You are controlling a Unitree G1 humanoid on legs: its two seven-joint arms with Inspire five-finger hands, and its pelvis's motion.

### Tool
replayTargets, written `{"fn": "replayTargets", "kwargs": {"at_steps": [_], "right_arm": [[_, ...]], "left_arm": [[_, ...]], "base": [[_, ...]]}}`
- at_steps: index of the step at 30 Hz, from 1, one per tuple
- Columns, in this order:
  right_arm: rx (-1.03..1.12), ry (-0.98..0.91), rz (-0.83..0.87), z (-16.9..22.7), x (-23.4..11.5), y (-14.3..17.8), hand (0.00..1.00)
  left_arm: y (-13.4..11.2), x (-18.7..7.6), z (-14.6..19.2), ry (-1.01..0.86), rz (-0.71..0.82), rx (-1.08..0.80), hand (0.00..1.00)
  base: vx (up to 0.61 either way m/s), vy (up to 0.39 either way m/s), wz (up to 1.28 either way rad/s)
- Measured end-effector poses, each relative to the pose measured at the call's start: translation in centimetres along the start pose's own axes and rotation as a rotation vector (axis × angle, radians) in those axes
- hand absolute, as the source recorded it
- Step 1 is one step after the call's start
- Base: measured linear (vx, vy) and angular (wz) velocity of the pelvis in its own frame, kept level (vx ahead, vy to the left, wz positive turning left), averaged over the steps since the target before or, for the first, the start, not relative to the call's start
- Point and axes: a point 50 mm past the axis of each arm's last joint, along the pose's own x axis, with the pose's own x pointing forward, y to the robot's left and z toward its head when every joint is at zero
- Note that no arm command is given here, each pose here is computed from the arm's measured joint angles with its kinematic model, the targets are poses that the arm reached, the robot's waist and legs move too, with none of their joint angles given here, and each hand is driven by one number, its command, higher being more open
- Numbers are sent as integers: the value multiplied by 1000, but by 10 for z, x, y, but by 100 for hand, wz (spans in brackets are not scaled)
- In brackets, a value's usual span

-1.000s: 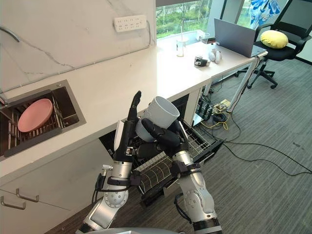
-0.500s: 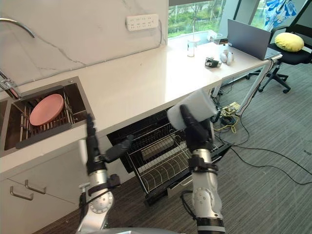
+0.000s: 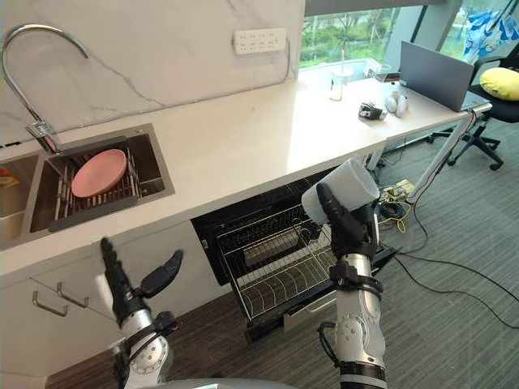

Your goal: Walk over to the sink, pick up the cup, carry it to the dishwasher, place the cup inside the dishwasher, then close the dishwasher door

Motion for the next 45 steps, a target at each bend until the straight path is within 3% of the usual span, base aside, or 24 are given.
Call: {"fn": "replayTargets", "kwargs": {"at_steps": [3, 5, 8, 14, 21, 27, 38, 45], "right_arm": [[-147, 162, -43, -22, -3, -17, 0], [-231, 309, -77, -41, -8, -34, 0], [-312, 522, -100, -70, -12, -49, 0], [-373, 746, -142, -100, -19, -63, 0], [-471, 821, -270, -81, 8, -91, 0], [-487, 744, -300, -54, 39, -88, 0], [-593, 537, -266, 27, 107, -61, 0], [-591, 492, -305, 60, 122, -56, 0]], "left_arm": [[52, 2, -40, 202, 269, 43, 100], [74, -7, -56, 269, 335, 115, 100], [90, -27, -77, 376, 354, 208, 100], [103, -46, -101, 531, 310, 323, 100], [87, -32, -101, 494, 122, 433, 100], [88, -28, -105, 514, 41, 472, 100], [30, -15, -95, 477, -221, 380, 100], [13, -17, -93, 498, -328, 320, 100]], "base": [[-12, -12, 38], [-24, 4, 47], [-37, 19, 40], [-26, 15, 22], [-16, 10, 33], [24, 23, 28], [-37, 32, 14], [-37, 19, 1]]}}
